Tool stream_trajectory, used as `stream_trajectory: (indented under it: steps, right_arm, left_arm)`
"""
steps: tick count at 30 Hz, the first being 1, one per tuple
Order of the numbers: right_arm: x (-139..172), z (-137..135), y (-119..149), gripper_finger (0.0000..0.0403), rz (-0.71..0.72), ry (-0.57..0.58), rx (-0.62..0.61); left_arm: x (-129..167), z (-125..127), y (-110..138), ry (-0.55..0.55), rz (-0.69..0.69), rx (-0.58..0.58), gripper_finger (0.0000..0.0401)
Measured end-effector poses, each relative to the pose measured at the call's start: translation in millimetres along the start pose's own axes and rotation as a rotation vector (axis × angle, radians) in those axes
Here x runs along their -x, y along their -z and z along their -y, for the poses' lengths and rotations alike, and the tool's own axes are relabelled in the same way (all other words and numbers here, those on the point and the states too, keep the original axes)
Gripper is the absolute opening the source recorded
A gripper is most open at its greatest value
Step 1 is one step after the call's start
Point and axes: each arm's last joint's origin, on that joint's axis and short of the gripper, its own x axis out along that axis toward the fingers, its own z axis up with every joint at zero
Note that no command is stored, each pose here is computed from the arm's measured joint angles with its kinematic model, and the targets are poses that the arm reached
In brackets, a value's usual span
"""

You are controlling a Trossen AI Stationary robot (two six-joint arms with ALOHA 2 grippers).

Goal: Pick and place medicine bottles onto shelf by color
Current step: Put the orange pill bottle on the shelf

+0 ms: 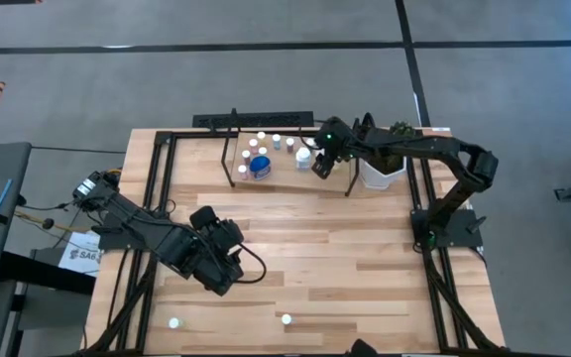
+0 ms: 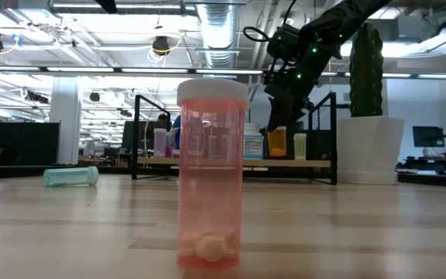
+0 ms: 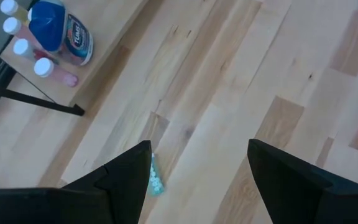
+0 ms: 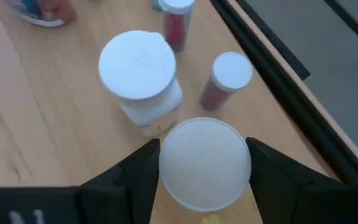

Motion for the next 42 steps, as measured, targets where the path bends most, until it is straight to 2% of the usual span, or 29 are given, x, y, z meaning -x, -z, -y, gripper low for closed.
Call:
stream_trajectory:
  steps: [8,13,34,42]
  right_arm:
    - [-1.2,10.9,-1.0,0.023,0.004,0.018,-0.034]
    - [-0.9,8.8,-0.4,0.023,-0.001,0.013,-0.037]
    - [-0.1,1.7,3.4,0.023,-0.036,0.002,0.081]
    - [0.0,-0.5,3.8,0.023,-0.039,-0.066,0.108]
  left_arm:
    - [0.1,0.1,0.2,0.002,-0.003,-0.001,0.0254]
    - [0.1,0.2,0.3,0.005,-0.008,-0.001,0.0254]
    - [0.1,-0.3,0.6,0.001,-0.011,-0.015,0.0254]
    - [0.1,-0.6,0.9,-0.002,-0.013,-0.022,0.0254]
